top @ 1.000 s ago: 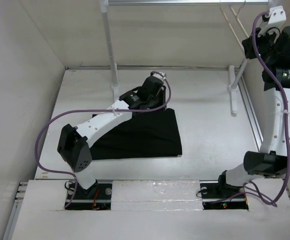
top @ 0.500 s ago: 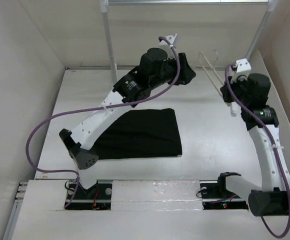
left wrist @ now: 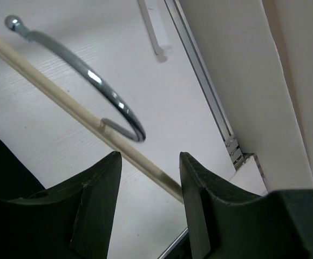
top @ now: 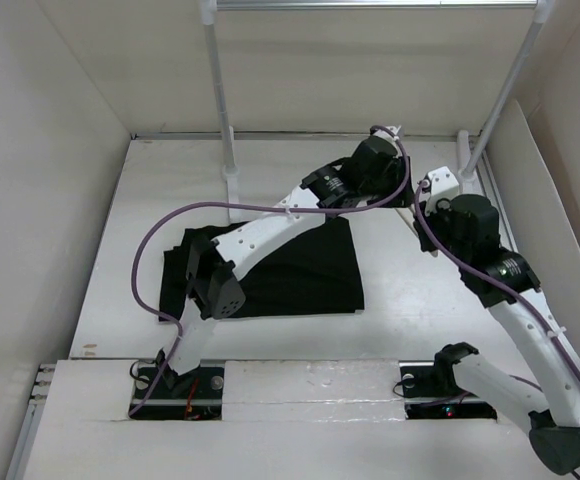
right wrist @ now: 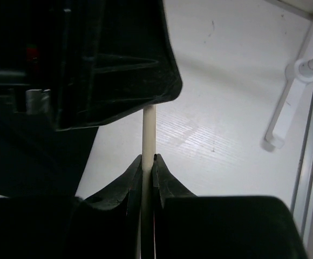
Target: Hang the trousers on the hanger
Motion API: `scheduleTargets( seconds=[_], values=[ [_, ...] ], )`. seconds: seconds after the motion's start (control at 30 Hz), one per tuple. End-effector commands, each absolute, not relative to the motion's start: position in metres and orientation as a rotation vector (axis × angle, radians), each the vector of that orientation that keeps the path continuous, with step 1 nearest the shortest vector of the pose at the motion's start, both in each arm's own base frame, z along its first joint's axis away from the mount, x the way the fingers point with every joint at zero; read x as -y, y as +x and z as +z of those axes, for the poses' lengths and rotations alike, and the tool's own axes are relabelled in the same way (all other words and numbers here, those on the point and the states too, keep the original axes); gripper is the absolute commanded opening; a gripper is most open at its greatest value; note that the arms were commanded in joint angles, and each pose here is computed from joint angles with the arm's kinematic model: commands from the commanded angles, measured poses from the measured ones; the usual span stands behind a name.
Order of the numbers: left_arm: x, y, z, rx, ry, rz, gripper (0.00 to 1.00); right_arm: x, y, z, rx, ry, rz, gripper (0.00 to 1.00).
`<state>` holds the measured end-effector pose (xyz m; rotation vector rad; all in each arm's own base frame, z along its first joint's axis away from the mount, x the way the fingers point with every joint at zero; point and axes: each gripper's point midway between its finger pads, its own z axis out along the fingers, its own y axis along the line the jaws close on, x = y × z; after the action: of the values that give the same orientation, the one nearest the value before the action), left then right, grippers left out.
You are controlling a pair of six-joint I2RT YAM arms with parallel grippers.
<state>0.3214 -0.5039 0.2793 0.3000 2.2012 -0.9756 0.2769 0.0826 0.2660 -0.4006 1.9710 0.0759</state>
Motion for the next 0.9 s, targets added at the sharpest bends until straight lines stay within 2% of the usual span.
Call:
scheduleTargets(
  seconds=[0.0,0.17,0.4,0.57,0.63,0.67,0.73,0.83,0.87],
  values=[
    [0.501,0.322,0.31,-2.146,0.225,-1.018,0.43,-0.083,0.275,0.292,-1.876,-0.342,0.067,0.0],
    [0.507,0.322,0.304,-2.137,0.193,-1.037,0.42,-0.097,0.261,0.283,-1.892,-0.375,0.094,0.0],
    [0.505,0.32,0.285,-2.193,0.165,-1.018,0.23,-0.098,0.253,0.268,-1.929,-0.389,0.028,0.0],
    [0.502,0.317,0.287,-2.2,0.163,-1.016,0.24,-0.094,0.253,0.256,-1.977,-0.392,-0.022,0.0],
    [0.5,0.316,0.285,-2.206,0.164,-1.012,0.11,-0.097,0.254,0.256,-1.965,-0.4,-0.008,0.0],
    [0.5,0.316,0.283,-2.211,0.159,-1.011,0.0,-0.097,0.253,0.254,-1.968,-0.402,-0.005,0.0],
    [0.498,0.315,0.278,-2.228,0.15,-1.003,0.0,-0.1,0.253,0.25,-1.976,-0.404,0.006,0.0],
    [0.495,0.314,0.273,-2.227,0.134,-1.002,0.0,-0.103,0.25,0.245,-1.993,-0.405,0.032,0.11],
    [0.493,0.313,0.27,-2.228,0.13,-1.0,0.0,-0.105,0.249,0.245,-1.994,-0.409,0.046,0.19]
  ],
)
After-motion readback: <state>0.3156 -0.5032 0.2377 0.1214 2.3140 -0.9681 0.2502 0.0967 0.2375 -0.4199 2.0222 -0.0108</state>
